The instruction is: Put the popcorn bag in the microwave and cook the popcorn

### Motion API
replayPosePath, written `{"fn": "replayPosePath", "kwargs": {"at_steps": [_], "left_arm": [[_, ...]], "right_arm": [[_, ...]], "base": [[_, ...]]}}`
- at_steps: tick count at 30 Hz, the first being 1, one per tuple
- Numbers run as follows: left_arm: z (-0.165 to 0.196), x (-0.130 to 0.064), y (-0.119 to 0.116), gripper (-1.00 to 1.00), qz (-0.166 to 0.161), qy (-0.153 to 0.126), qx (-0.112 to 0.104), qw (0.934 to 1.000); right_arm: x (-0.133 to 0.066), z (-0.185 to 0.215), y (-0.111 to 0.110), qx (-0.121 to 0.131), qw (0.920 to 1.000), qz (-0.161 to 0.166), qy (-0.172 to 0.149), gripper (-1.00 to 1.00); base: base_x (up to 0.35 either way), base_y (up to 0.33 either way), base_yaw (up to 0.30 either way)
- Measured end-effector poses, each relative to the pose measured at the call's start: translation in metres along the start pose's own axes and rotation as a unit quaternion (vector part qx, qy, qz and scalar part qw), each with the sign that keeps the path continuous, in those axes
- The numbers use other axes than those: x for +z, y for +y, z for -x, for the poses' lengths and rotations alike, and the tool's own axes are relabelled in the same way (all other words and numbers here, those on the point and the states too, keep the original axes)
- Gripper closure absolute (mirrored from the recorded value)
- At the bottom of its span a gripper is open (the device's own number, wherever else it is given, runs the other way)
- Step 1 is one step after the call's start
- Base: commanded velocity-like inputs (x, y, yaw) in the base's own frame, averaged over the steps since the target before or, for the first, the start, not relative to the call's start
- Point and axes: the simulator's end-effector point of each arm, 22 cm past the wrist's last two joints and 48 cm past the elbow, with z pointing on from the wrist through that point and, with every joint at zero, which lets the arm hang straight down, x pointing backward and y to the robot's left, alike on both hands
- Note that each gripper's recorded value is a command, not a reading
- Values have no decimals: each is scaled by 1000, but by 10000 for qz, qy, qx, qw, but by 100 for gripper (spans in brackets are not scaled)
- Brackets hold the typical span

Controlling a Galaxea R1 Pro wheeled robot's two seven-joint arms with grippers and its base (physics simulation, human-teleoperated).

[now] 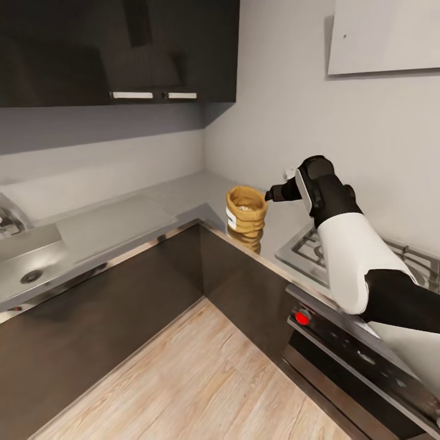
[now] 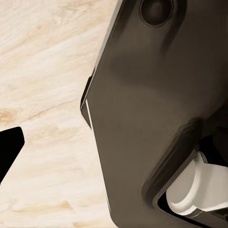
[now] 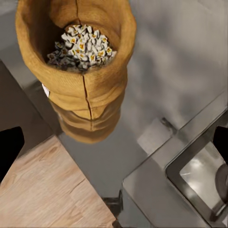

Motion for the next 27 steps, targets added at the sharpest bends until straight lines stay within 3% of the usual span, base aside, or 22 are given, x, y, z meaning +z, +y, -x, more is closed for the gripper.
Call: {"fn": "replayPosePath", "kwargs": {"at_steps": [17, 27], "left_arm": [[0, 0, 0, -100, 3, 1, 0, 10000], [0, 0, 1, -100, 1, 0, -16, 10000]], "right_arm": [[4, -6, 9, 14, 9999, 95, 48, -100], [10, -16, 7, 23, 9998, 94, 155, -100]], "base": [[304, 0, 0], [75, 0, 0]]}}
